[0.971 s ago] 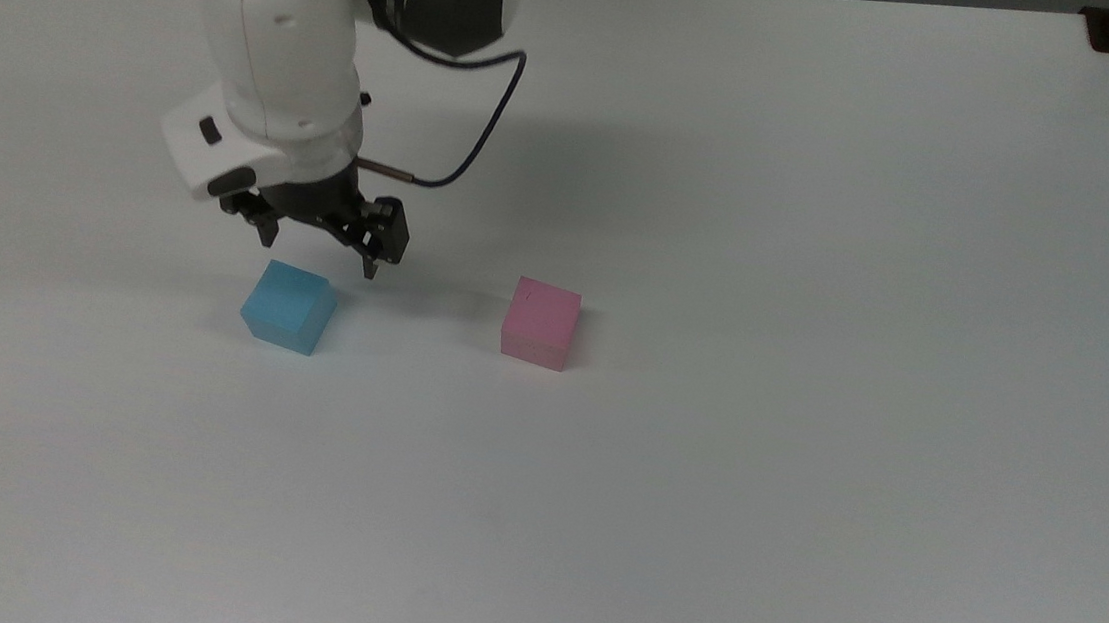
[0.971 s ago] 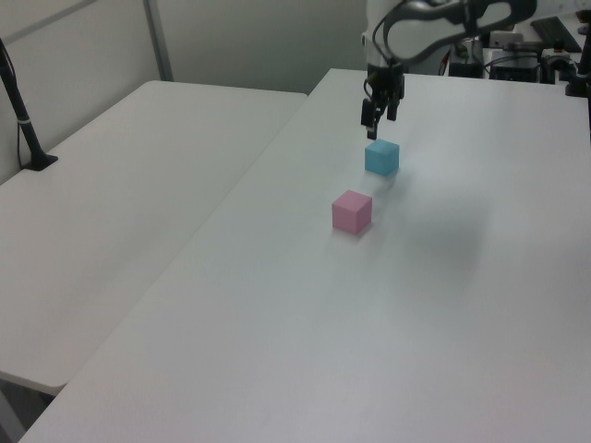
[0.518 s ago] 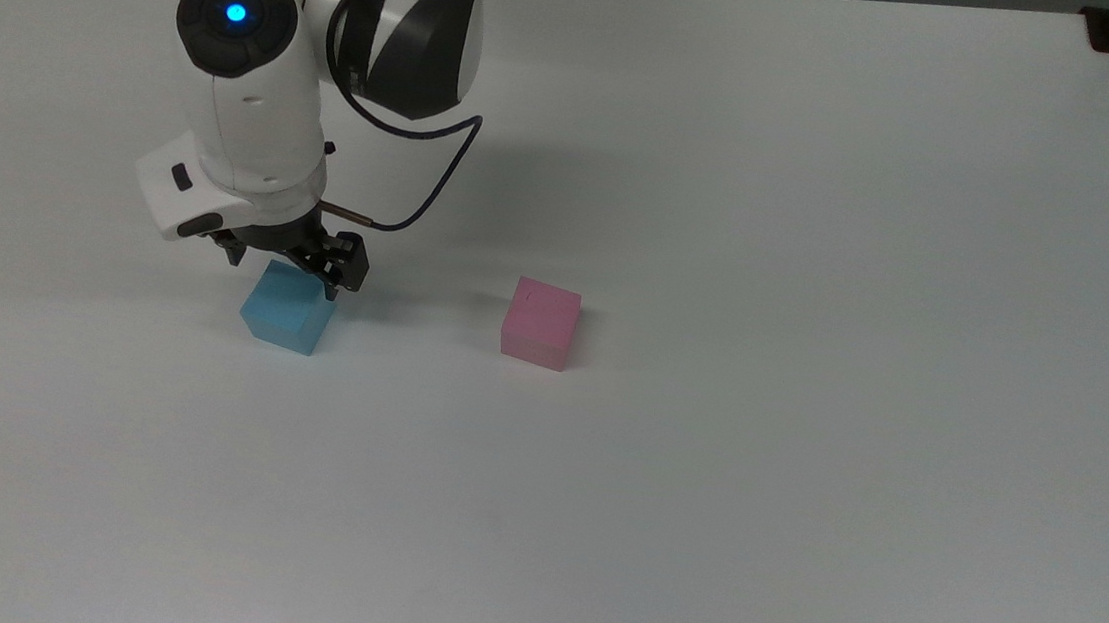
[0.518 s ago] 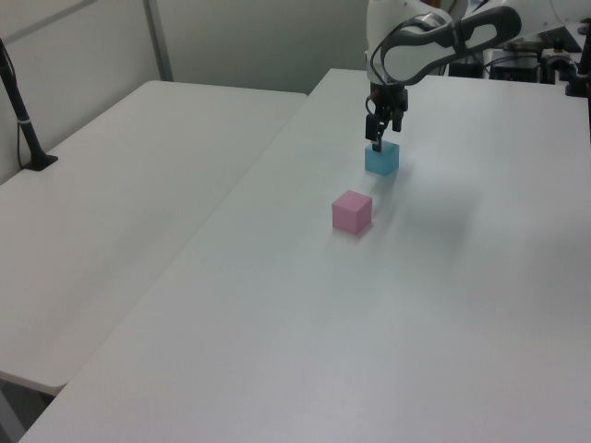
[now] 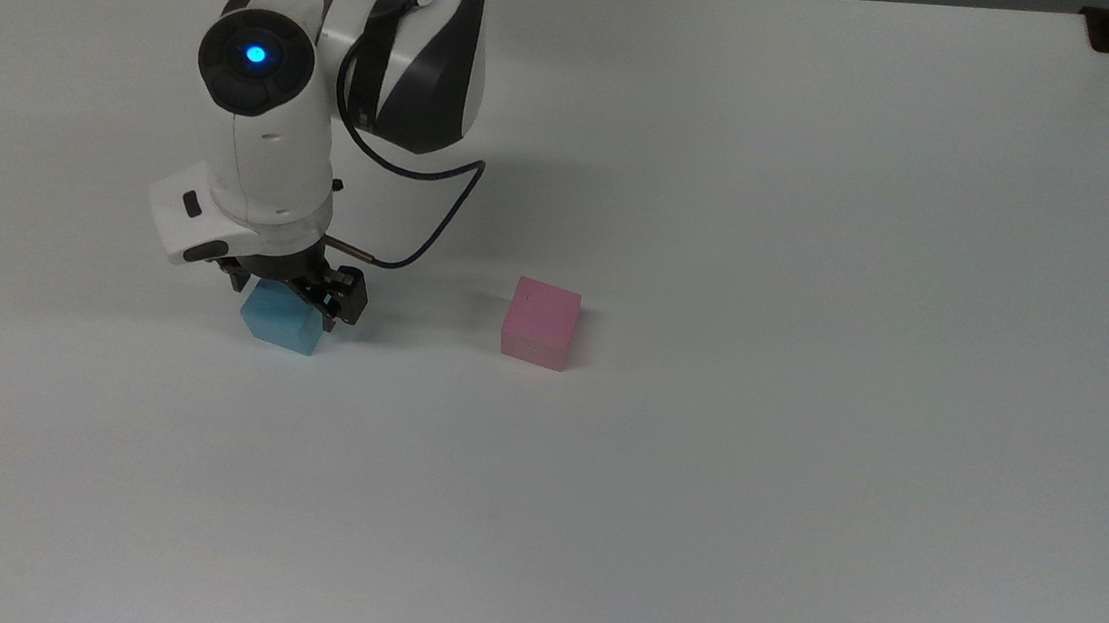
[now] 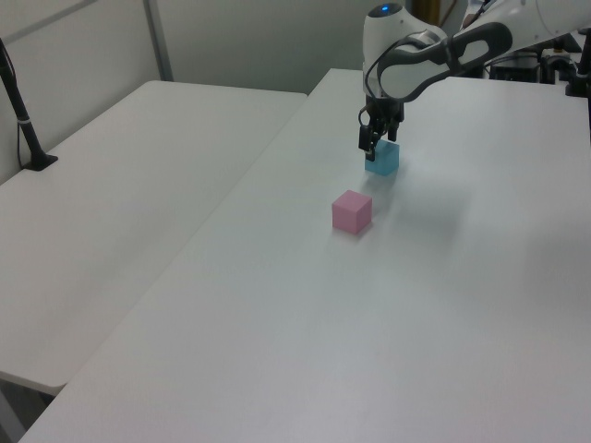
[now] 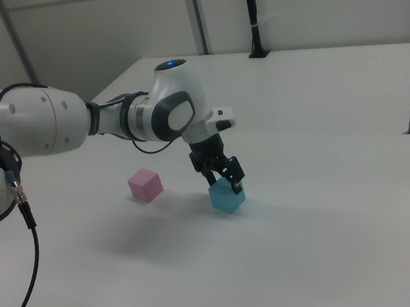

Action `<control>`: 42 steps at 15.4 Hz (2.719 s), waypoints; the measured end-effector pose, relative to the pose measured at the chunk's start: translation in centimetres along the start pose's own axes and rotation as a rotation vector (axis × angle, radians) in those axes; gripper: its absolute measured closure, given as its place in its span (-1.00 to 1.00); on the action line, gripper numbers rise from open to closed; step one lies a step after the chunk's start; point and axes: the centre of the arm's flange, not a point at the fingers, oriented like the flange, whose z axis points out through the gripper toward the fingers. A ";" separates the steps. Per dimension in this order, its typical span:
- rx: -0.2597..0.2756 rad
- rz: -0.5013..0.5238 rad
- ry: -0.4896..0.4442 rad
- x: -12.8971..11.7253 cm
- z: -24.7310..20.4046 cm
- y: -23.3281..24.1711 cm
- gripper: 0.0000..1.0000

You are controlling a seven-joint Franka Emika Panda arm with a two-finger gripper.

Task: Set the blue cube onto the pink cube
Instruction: 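Close the gripper around the blue cube, then lift the blue cube and carry it over the pink cube, then lower the blue cube onto the pink cube's top face, then open the gripper and raise it off the stacked cubes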

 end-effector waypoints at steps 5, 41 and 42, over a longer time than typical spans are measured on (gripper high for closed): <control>-0.001 0.006 0.006 0.2 0.4 -0.3 -0.16; 0.028 -0.204 0.048 -6.9 -14.6 -18.5 -1.00; 0.032 -0.195 0.049 -7.2 -16.8 -17.4 -1.00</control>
